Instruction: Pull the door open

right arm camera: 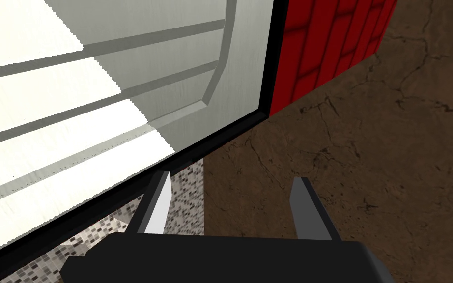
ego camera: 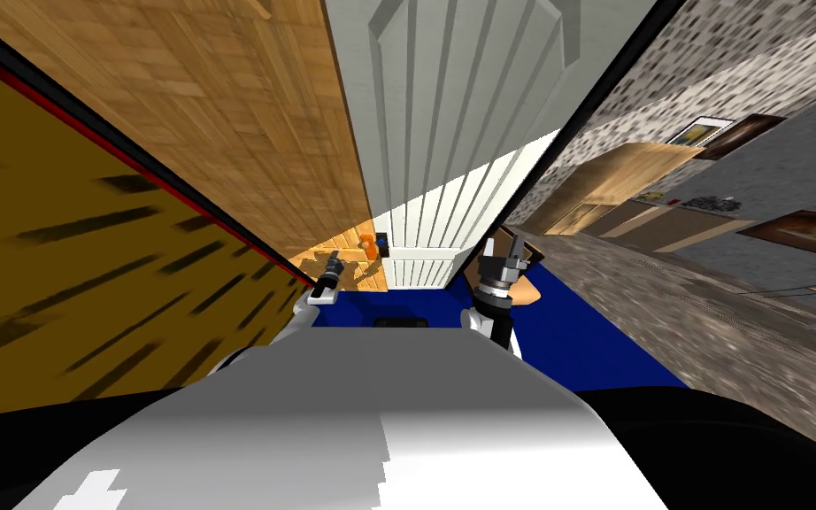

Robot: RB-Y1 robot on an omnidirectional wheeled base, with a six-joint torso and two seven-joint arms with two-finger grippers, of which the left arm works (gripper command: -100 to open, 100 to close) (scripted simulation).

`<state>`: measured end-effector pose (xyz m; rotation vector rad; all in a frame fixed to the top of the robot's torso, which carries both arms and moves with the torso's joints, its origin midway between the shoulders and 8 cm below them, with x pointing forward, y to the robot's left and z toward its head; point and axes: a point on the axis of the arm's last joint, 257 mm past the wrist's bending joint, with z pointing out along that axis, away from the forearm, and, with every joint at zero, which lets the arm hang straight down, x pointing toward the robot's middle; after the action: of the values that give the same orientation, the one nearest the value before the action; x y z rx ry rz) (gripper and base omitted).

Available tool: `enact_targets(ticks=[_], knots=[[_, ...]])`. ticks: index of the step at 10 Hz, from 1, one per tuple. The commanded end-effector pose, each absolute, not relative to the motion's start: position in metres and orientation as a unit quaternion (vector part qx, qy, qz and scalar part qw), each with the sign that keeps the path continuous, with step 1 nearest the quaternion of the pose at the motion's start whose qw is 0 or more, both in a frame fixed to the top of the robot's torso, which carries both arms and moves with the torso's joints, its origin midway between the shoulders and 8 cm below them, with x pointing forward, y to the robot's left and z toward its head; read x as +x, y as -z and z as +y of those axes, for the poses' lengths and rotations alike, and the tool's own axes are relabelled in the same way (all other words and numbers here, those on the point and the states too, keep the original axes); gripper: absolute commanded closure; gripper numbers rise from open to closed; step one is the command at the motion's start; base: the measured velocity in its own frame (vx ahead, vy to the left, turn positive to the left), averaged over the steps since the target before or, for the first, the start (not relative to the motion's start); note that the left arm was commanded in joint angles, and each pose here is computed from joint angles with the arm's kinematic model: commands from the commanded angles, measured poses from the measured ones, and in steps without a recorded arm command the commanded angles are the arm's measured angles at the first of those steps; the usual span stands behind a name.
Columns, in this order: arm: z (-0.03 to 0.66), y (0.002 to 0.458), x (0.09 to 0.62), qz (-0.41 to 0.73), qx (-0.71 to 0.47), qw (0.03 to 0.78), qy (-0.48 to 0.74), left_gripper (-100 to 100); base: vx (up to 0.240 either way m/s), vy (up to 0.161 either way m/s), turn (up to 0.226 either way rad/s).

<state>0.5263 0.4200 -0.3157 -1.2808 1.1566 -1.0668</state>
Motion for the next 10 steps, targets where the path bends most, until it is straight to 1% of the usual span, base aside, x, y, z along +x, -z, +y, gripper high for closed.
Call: enact_targets(ticks=[1, 3, 4, 6, 7, 10], knots=[[0.408, 0.31, 0.533, 0.483, -0.53, 0.526, 0.456, -100, 0.201, -0.043, -0.124], [0.389, 0.303, 0.542, 0.483, -0.522, 0.523, 0.471, -100, 0.211, -0.095, -0.129], [0.373, 0.296, 0.55, 0.482, -0.514, 0.519, 0.483, -100, 0.211, -0.113, -0.21], [0.373, 0.295, 0.55, 0.483, -0.515, 0.52, 0.481, -100, 0.094, -0.069, -0.03], [0.373, 0.295, 0.55, 0.483, -0.515, 0.52, 0.481, 100, 0.0, 0.0, 0.0], [0.373, 0.295, 0.55, 0.483, -0.515, 0.52, 0.481, 100, -0.018, 0.011, -0.012]])
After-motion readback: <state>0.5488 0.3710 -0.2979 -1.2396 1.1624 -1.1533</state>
